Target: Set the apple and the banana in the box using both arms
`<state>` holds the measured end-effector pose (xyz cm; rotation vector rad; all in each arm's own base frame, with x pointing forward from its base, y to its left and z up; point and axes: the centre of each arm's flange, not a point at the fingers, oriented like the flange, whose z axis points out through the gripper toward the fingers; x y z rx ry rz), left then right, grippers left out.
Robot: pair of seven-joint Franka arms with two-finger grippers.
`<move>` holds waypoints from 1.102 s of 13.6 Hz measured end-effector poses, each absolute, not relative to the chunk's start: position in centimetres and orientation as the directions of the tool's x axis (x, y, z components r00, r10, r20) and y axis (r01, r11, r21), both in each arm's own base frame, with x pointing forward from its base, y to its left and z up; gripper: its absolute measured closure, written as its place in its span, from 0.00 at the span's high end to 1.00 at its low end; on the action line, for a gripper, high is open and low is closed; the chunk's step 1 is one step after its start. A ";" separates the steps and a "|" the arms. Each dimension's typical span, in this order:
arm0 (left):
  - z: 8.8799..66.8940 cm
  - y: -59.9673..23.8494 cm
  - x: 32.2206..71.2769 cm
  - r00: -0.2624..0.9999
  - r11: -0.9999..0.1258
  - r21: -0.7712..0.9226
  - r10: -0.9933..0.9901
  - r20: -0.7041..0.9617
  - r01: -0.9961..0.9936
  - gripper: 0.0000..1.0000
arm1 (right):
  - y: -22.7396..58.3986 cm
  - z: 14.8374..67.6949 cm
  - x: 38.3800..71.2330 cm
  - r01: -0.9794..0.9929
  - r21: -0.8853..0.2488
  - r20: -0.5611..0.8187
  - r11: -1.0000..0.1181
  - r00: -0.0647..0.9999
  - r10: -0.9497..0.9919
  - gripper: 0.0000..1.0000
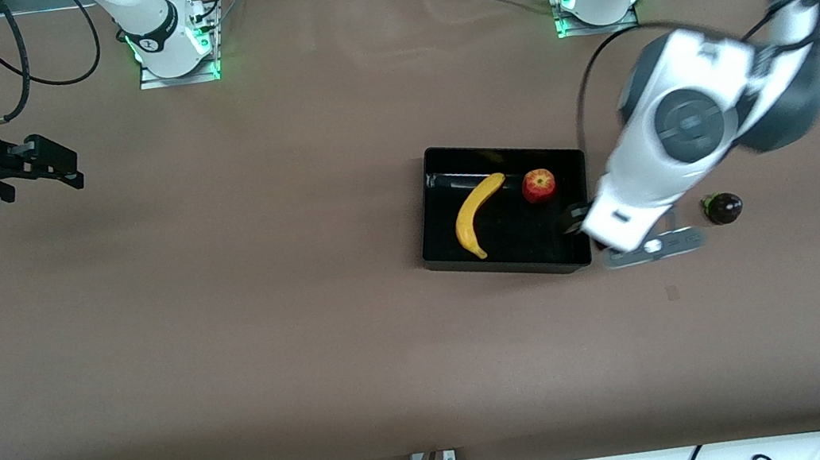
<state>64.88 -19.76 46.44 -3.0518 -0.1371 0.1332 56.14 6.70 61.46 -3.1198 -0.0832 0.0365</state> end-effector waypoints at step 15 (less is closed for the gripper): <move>54.2 -7.5 56.0 0.998 -0.999 -0.045 -0.013 -0.065 -0.016 1.00 | 6.7 61.5 56.1 0.053 -0.021 -0.022 -0.998 0.998 0.054 1.00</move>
